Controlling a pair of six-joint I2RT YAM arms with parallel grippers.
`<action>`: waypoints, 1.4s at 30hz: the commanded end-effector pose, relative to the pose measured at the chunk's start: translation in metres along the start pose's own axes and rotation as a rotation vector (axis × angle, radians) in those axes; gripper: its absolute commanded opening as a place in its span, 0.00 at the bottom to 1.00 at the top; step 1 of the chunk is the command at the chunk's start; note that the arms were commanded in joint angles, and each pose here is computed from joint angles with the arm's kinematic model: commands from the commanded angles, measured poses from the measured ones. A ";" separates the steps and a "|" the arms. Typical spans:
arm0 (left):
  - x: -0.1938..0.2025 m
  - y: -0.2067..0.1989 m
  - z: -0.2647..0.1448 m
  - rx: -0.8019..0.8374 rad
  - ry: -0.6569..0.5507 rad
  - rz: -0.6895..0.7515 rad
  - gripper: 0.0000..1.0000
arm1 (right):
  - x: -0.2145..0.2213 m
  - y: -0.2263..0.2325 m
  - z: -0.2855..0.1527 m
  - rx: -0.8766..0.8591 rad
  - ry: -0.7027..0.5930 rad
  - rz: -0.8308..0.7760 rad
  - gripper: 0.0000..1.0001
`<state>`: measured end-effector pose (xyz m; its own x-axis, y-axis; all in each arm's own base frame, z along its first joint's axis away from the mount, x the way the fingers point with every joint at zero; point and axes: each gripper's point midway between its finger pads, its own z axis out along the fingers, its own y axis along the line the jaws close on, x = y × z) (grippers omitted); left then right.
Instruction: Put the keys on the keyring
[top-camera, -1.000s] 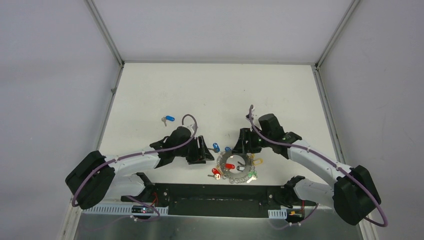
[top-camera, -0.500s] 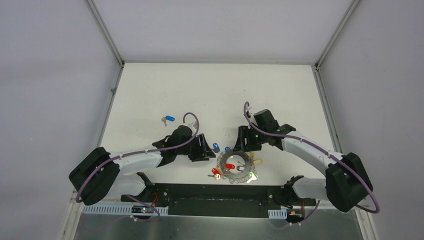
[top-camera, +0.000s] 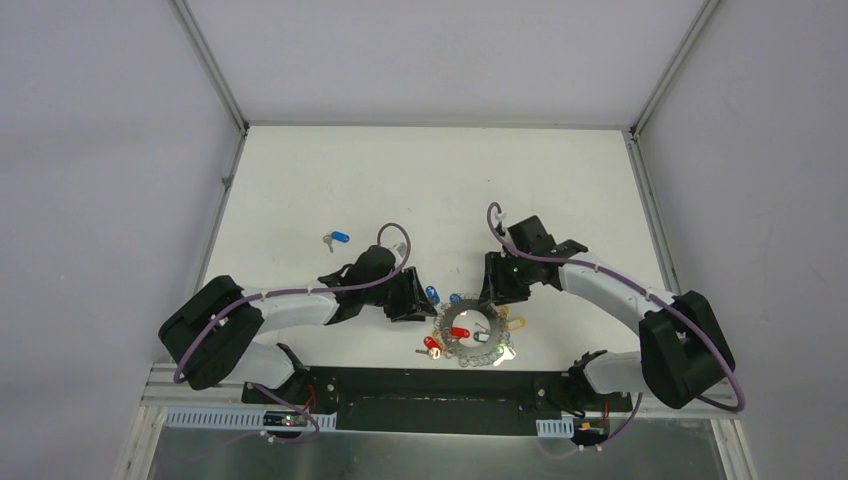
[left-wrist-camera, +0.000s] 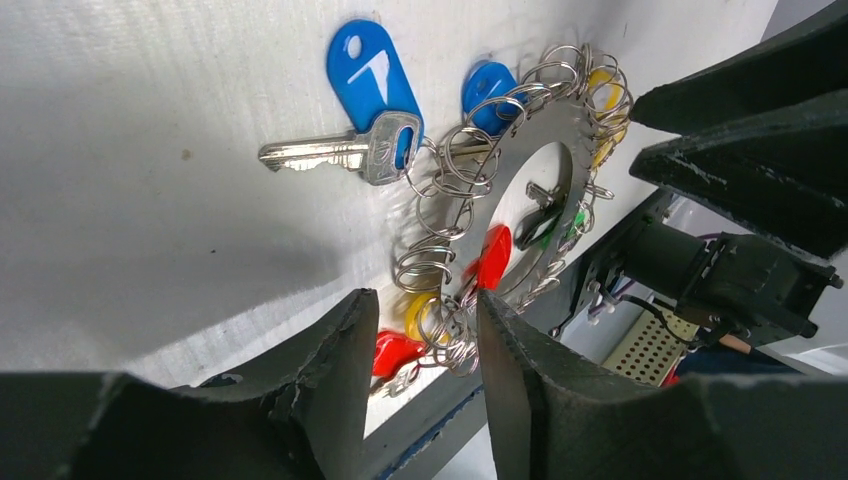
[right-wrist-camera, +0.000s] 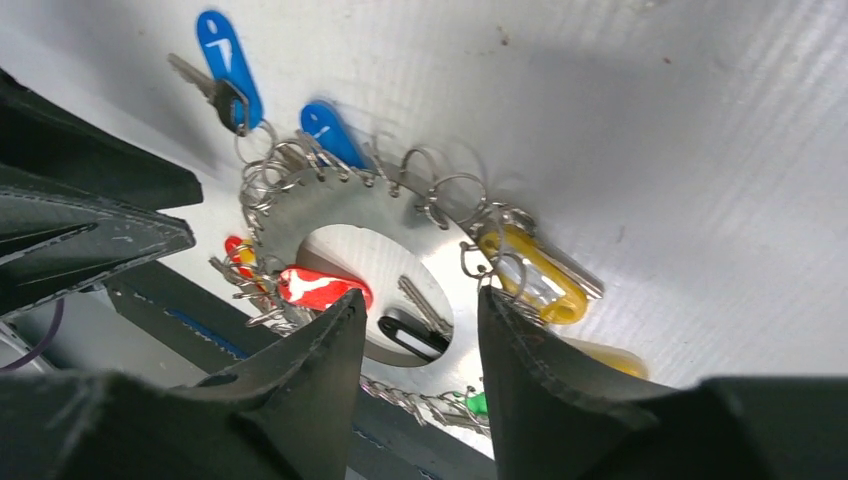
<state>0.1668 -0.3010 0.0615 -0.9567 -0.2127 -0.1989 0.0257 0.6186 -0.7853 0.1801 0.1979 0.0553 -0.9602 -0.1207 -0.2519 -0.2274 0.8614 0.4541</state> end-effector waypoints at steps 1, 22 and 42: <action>-0.007 -0.025 0.003 0.079 0.009 0.026 0.41 | 0.004 -0.016 0.001 0.055 0.019 0.035 0.43; -0.006 -0.030 -0.003 0.084 -0.001 0.044 0.38 | -0.023 -0.002 -0.020 -0.015 -0.084 -0.014 0.43; -0.005 -0.027 -0.007 0.078 -0.015 0.045 0.37 | -0.025 -0.002 0.011 0.212 0.087 -0.181 0.23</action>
<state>0.1659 -0.3072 0.0736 -0.9601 -0.1956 -0.1997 0.0467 0.5922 -0.8044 0.2037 0.2119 0.0553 -0.9315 -0.2681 -0.2460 -0.3390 0.8851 0.3189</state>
